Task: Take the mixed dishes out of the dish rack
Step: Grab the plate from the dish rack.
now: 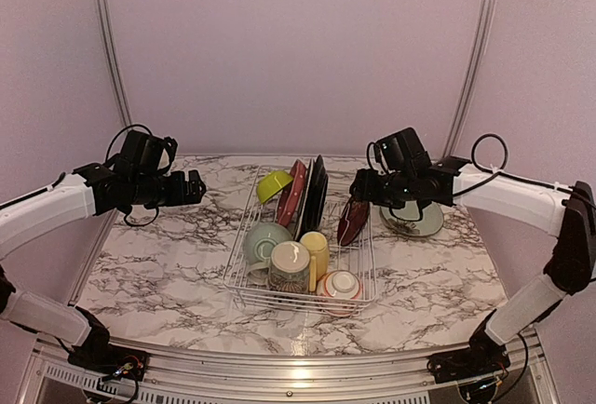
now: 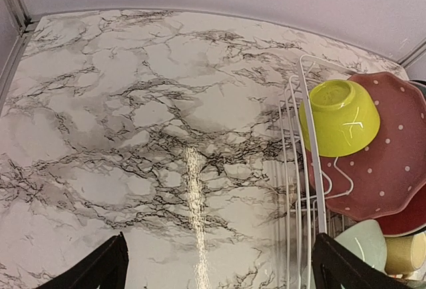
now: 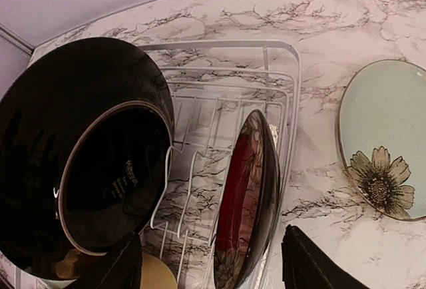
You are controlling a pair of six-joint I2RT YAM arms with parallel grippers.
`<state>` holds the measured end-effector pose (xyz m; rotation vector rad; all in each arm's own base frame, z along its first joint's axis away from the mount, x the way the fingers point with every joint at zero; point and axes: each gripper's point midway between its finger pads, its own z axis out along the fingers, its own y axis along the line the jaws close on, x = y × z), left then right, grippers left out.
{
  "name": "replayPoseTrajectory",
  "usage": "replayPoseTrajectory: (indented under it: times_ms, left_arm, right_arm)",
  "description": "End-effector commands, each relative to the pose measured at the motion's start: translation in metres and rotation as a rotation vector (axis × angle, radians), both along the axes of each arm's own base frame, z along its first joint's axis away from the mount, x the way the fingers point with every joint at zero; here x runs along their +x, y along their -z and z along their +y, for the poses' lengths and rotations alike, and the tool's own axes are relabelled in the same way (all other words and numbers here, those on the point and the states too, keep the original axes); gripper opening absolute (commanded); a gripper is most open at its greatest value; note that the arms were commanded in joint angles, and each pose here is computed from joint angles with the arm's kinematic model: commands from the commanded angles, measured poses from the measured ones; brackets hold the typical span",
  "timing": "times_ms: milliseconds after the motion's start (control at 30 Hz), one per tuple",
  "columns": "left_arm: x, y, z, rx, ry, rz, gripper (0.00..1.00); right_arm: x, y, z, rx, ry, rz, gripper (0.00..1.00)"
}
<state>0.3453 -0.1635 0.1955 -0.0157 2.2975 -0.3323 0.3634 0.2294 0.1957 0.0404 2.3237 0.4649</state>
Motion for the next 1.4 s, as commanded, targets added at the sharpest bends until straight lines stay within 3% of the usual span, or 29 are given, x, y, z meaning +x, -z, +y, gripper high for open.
replayPoseTrajectory:
  times_ms: [0, 267, 433, 700, 800, 1000, 1233, 1367]
  left_arm:
    - [0.001, -0.008, 0.001, 0.005, -0.007, -0.03, 0.99]
    - [0.0, -0.008, 0.004, 0.019, -0.01, -0.036, 0.99]
    - [-0.001, -0.004, 0.003, 0.023, -0.004, -0.029, 0.99]
    - [-0.004, -0.003, 0.008, 0.036, -0.013, -0.034, 0.99]
    - [-0.005, -0.002, 0.009, 0.035, -0.015, -0.037, 0.99]
    - [-0.005, -0.001, 0.009, 0.037, -0.013, -0.034, 0.99]
    - [-0.006, -0.003, 0.01, 0.036, -0.015, -0.04, 0.99]
    - [-0.005, -0.003, 0.01, 0.035, -0.018, -0.039, 0.99]
  right_arm:
    - [0.005, 0.012, 0.005, -0.103, 0.101, 0.025, 0.68]
    - [0.012, 0.028, -0.002, -0.241, 0.181, 0.025, 0.62]
    - [0.017, 0.036, -0.002, -0.234, 0.221, 0.029, 0.36]
    - [0.023, 0.047, 0.001, -0.282, 0.236, 0.055, 0.35]
    - [0.024, 0.046, 0.001, -0.288, 0.249, 0.052, 0.26]
    - [0.023, 0.048, -0.005, -0.311, 0.279, 0.055, 0.18]
    - [0.024, 0.031, -0.006, -0.304, 0.287, 0.029, 0.01]
    - [0.023, 0.016, -0.007, -0.317, 0.298, 0.008, 0.0]
